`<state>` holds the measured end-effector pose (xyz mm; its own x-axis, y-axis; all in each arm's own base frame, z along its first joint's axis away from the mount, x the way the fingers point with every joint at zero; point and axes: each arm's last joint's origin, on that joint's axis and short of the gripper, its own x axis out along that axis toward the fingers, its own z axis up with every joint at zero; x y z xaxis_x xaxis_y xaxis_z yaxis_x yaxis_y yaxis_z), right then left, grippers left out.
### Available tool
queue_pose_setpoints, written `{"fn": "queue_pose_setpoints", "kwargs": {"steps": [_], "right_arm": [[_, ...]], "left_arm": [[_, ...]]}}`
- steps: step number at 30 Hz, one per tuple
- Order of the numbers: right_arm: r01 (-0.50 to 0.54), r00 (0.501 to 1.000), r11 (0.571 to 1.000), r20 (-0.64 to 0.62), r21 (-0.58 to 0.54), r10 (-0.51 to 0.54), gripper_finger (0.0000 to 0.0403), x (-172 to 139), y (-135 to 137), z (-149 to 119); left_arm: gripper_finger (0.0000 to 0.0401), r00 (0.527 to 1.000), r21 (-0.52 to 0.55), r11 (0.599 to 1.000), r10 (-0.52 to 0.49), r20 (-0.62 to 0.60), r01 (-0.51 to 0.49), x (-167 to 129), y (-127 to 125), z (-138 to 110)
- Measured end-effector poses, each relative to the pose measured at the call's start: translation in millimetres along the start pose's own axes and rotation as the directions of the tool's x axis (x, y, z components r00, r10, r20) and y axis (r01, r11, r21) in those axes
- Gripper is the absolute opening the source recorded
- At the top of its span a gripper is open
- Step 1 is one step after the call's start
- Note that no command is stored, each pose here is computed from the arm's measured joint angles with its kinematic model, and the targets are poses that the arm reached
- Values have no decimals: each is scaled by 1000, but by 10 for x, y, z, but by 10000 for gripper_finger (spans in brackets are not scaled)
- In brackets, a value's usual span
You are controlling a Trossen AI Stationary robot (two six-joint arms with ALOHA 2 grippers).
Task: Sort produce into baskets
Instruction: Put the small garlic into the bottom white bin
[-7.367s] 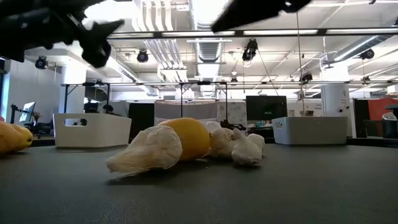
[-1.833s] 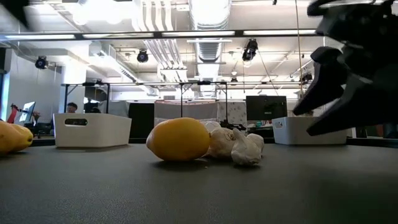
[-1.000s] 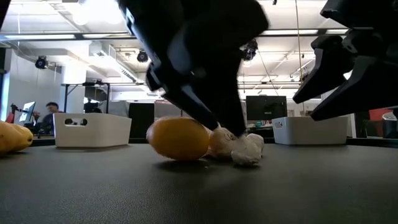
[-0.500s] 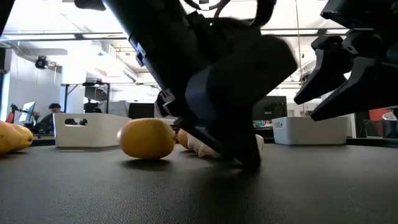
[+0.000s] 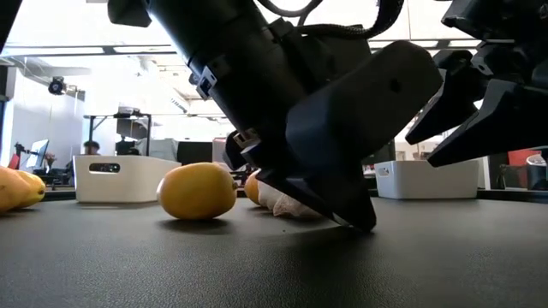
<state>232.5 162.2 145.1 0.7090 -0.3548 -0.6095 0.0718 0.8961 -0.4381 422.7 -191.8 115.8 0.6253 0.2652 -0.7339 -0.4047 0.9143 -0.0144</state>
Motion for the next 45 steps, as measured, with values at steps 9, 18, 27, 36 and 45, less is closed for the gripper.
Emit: {"fn": "queue_pose_setpoints", "kwargs": {"steps": [9, 18, 27, 36, 45], "right_arm": [[-4, 1000, 1000, -11, 18, 4, 253, 14, 9, -26], [-2, 1000, 1000, -20, 26, 2, 251, 26, 7, -63], [1, 1000, 999, -11, 34, 0, 247, 26, 9, -53], [1, 1000, 999, -13, 34, -1, 249, 27, 9, -56], [1, 1000, 999, -13, 33, -1, 249, 28, 9, -57]], "left_arm": [[64, 988, -53, 997, -64, -141, 57, -682, -75, 152], [66, 820, 21, 961, 248, -516, -277, -1991, 83, -21], [66, 727, -144, 890, 251, -639, -433, -2498, 216, -648], [66, 624, -262, 820, 141, -769, -508, -2379, 440, -1203], [88, 492, -191, 761, 187, -850, -620, -2090, 694, -1530]]}}
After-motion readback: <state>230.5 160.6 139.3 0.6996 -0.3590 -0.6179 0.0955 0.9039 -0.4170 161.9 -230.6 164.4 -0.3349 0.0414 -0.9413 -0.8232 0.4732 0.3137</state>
